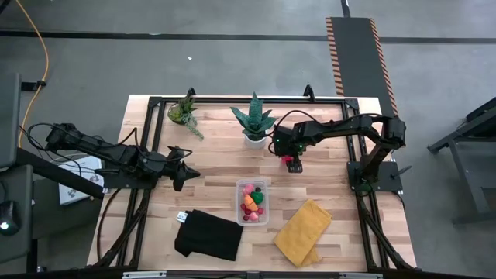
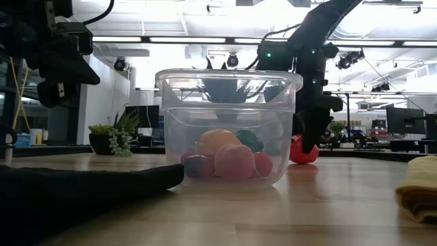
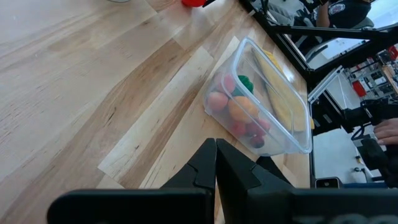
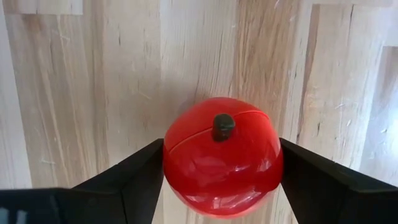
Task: Pick and placing Produce into tupperware
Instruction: Put the apple into the transparent container
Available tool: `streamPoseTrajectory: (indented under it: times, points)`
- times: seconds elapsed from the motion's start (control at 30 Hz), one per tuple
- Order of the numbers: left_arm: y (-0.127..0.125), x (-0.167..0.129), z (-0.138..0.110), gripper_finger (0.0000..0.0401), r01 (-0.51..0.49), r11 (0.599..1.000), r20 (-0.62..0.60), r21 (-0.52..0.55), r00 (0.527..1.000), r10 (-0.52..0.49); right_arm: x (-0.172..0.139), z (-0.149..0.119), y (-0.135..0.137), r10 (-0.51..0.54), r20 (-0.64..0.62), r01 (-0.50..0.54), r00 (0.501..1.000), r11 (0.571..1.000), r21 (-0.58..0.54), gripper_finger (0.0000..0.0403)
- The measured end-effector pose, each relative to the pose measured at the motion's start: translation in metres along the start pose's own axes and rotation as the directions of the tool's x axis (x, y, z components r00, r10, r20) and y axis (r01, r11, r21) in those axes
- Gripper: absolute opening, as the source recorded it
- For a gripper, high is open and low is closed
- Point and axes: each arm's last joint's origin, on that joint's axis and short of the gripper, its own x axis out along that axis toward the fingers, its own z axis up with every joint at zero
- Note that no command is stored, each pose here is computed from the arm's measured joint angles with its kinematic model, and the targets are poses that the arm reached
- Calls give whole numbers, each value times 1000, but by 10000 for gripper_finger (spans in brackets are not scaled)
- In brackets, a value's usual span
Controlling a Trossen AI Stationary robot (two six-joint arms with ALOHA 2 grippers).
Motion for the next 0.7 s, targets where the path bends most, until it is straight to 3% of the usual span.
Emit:
streamPoseTrajectory:
  times: [0.7]
  points:
    - [0,0,0,1,0,1000,0,0,1000,0,-1,0,0,-14,-16,14,1000,1000,-3,273]
